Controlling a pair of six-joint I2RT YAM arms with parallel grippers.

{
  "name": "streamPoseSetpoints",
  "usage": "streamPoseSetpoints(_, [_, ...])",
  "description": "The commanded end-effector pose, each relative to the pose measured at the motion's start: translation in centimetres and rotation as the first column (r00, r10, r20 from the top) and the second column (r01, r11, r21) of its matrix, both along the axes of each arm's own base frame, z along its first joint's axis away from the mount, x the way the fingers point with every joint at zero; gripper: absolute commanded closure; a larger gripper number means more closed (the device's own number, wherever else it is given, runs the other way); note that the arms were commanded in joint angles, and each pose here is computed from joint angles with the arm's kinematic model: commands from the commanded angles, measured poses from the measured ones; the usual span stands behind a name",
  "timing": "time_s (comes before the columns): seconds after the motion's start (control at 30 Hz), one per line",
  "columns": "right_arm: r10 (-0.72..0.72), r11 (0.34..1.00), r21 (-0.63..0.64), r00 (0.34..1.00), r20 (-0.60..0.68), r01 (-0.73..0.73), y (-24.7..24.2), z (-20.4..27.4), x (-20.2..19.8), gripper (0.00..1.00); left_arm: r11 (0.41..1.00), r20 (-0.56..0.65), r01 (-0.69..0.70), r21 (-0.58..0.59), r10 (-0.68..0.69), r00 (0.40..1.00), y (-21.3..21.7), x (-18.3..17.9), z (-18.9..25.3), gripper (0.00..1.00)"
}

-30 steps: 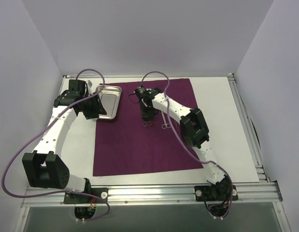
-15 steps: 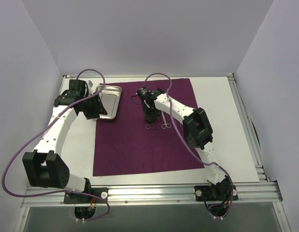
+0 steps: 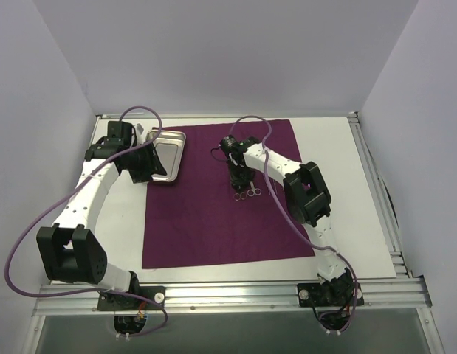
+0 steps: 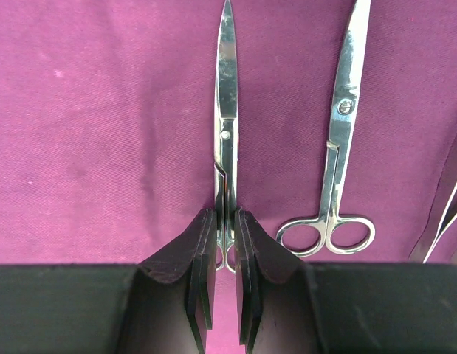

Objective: Open and lay out the surgical kit
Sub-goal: Adjust the medical item in the surgical kit, then adjust the container in the surgical kit.

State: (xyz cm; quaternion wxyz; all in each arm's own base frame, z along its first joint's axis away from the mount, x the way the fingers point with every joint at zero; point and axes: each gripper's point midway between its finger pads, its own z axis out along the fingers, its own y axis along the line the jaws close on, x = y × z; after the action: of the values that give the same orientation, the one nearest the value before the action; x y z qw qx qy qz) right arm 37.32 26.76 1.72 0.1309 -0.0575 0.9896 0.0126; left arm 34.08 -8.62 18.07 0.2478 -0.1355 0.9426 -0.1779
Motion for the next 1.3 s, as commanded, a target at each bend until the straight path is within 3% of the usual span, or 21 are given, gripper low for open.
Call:
streamPoseSetpoints(0.0, [0.002,1.000,0.004,0.999,0.053,-0.002,-0.6,2.4,0.6,1.00,1.000,0.070,0.009,-0.022,-0.007,0.998,-0.2,1.5,1.7,0.38])
streamPoseSetpoints(0.6, [-0.020,0.999,0.035,0.999,0.031,0.018,-0.4,0.6,1.3,1.00,1.000,0.063,0.002,-0.031,-0.001,0.998,-0.4,2.0,1.5,0.37])
streamPoseSetpoints(0.7, [-0.022,0.999,0.030,0.999,0.024,0.022,-0.5,0.4,1.1,0.96,1.000,0.061,0.007,-0.030,-0.005,0.998,-0.4,2.0,1.4,0.36])
streamPoseSetpoints(0.77, [-0.014,0.998,0.056,1.000,0.009,0.014,0.0,0.4,0.8,0.87,0.999,0.059,0.007,-0.032,-0.006,0.998,-0.4,2.0,1.4,0.36])
streamPoseSetpoints(0.83, [-0.011,0.998,0.060,1.000,0.013,0.010,0.1,0.7,0.9,0.72,0.999,0.062,0.011,-0.037,-0.009,0.998,-0.5,2.1,1.3,0.35])
streamPoseSetpoints(0.93, [-0.005,0.998,0.070,0.999,0.037,0.002,0.4,1.6,1.5,0.60,0.999,0.068,0.011,-0.044,-0.008,0.998,-0.7,2.3,1.5,0.34])
streamPoseSetpoints(1.27, [0.003,0.990,0.136,0.983,0.182,-0.028,0.9,9.8,4.0,0.32,1.000,0.078,0.011,-0.028,-0.009,0.997,-0.5,2.4,2.1,0.32])
